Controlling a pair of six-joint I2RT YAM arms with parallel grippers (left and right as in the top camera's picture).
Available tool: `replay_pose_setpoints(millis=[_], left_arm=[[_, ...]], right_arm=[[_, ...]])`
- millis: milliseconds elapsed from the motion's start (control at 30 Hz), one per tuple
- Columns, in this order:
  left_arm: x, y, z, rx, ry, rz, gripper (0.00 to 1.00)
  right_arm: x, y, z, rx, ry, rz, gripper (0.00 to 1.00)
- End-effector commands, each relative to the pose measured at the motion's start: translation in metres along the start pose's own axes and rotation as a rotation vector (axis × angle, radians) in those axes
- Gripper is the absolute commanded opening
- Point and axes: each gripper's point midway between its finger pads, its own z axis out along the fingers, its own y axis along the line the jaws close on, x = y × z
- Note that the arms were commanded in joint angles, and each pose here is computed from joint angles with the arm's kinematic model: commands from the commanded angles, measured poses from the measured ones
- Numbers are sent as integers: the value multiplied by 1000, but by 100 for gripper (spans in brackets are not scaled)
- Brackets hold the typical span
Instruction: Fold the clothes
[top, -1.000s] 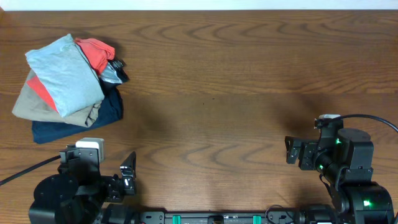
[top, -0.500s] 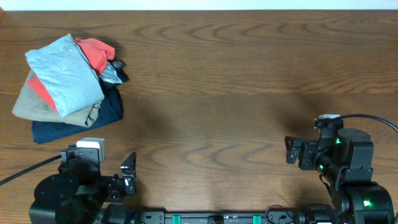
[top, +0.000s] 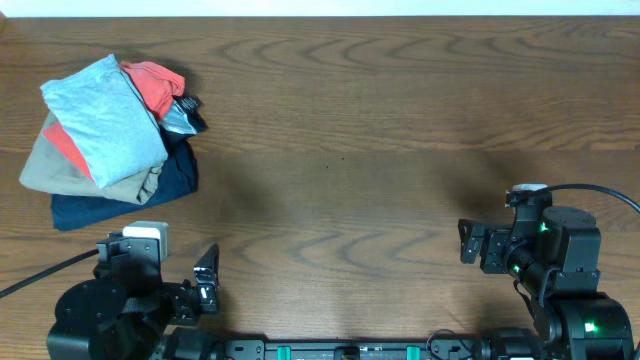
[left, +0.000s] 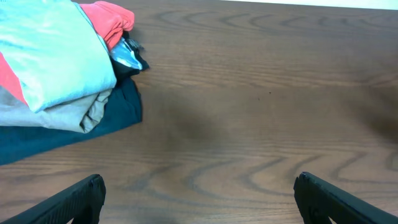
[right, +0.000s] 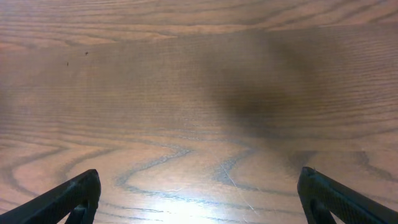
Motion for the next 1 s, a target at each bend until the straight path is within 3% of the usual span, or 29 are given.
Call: replay_pose_setpoints(millis=[0, 167, 367, 700, 800, 967], left_arm=[[3, 2, 2, -9, 10, 12, 98], [3, 2, 2, -9, 10, 12, 98], [3, 2, 2, -9, 10, 12, 98], [3, 2, 2, -9, 10, 12, 98], [3, 2, 2, -9, 10, 12, 98], [3, 2, 2, -9, 10, 12, 98]], right_arm=[[2, -5, -3, 21, -10, 6, 99], [-8, -5, -9, 28, -135, -118, 99], [-16, 8, 0, -33, -395, -301, 99], [-27, 13, 14, -56, -790, -367, 99], [-31, 7, 19, -21, -852, -360, 99], [-28, -16, 25, 97, -810, -308, 99]])
